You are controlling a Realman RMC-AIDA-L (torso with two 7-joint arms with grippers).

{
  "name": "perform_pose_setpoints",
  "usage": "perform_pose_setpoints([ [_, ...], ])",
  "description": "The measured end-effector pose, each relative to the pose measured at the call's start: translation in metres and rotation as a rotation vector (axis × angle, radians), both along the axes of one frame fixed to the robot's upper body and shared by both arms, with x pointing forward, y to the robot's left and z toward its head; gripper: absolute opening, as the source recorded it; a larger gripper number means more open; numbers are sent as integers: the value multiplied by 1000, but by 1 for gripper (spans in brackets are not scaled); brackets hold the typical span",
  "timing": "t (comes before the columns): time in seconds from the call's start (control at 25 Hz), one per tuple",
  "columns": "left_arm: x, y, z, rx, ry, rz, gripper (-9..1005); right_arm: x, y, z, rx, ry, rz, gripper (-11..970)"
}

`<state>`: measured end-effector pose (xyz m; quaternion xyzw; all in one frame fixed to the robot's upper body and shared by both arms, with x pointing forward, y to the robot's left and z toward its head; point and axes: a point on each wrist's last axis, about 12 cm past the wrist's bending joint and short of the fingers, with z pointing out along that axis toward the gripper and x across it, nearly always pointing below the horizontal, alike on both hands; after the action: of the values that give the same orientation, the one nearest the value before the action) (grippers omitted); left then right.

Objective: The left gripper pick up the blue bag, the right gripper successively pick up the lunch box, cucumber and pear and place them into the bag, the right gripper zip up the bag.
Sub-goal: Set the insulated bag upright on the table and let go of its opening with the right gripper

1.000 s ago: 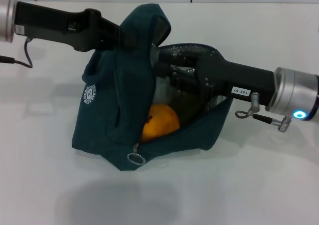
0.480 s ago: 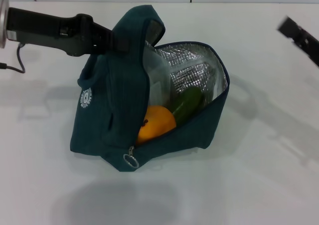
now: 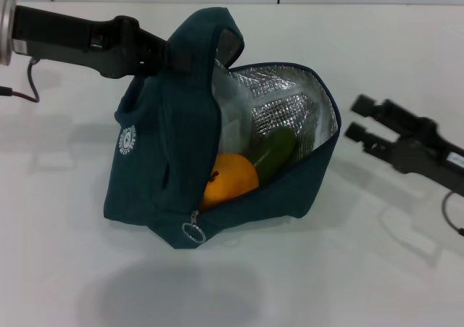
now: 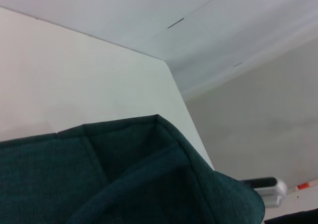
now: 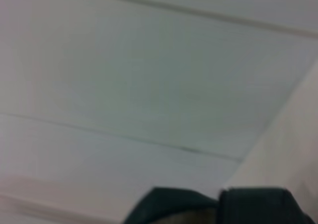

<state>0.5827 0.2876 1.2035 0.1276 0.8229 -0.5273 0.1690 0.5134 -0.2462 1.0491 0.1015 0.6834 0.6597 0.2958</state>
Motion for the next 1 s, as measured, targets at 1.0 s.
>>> perform_pose_setpoints([
  [1.0, 0, -1, -1, 2, -8, -16, 41, 17, 33, 10, -98, -55, 162, 489],
])
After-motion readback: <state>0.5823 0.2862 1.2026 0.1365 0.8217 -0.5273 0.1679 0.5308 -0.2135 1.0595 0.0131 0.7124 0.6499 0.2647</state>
